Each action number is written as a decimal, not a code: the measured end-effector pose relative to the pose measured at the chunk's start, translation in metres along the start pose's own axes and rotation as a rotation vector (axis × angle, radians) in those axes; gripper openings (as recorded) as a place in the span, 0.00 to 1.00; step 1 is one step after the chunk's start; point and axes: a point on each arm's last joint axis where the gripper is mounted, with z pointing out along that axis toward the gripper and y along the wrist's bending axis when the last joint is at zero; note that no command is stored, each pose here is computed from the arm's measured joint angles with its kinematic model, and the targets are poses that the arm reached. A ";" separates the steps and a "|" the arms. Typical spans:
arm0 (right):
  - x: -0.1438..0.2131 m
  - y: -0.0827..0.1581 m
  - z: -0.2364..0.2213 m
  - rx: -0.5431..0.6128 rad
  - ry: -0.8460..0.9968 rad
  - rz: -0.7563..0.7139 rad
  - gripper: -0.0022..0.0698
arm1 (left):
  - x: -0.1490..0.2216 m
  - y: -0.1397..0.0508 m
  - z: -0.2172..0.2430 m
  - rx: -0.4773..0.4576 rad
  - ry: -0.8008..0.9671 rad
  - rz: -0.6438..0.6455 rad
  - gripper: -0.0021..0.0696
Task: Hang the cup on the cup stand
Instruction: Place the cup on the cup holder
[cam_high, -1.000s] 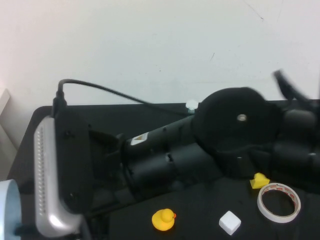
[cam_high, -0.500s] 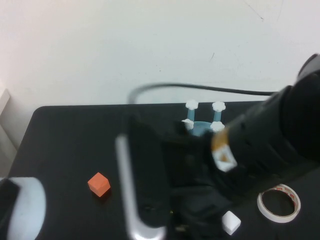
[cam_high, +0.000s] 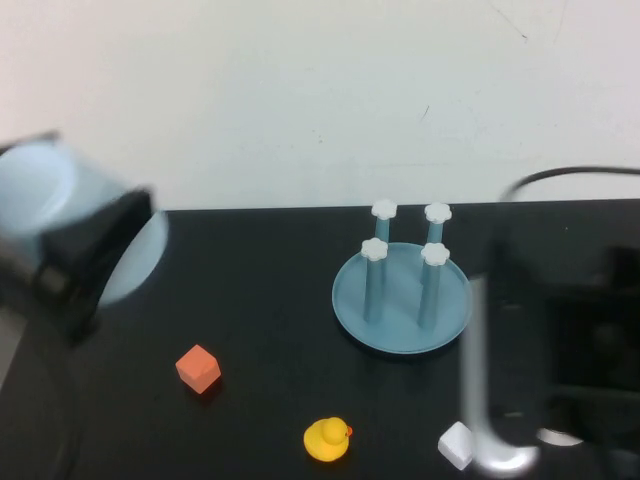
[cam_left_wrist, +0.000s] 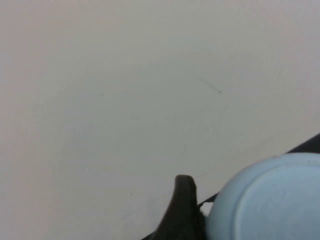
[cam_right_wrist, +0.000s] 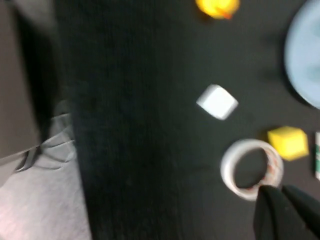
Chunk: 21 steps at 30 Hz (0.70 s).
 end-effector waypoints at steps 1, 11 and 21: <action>0.008 0.001 -0.003 0.032 -0.006 0.023 0.04 | -0.003 0.004 0.011 0.029 0.008 0.007 0.82; 0.071 0.026 -0.017 0.118 -0.135 0.256 0.03 | 0.006 0.048 0.128 0.198 0.109 -0.025 0.82; 0.102 0.040 -0.010 0.131 -0.147 0.431 0.03 | 0.056 0.025 0.247 0.325 0.183 0.147 0.82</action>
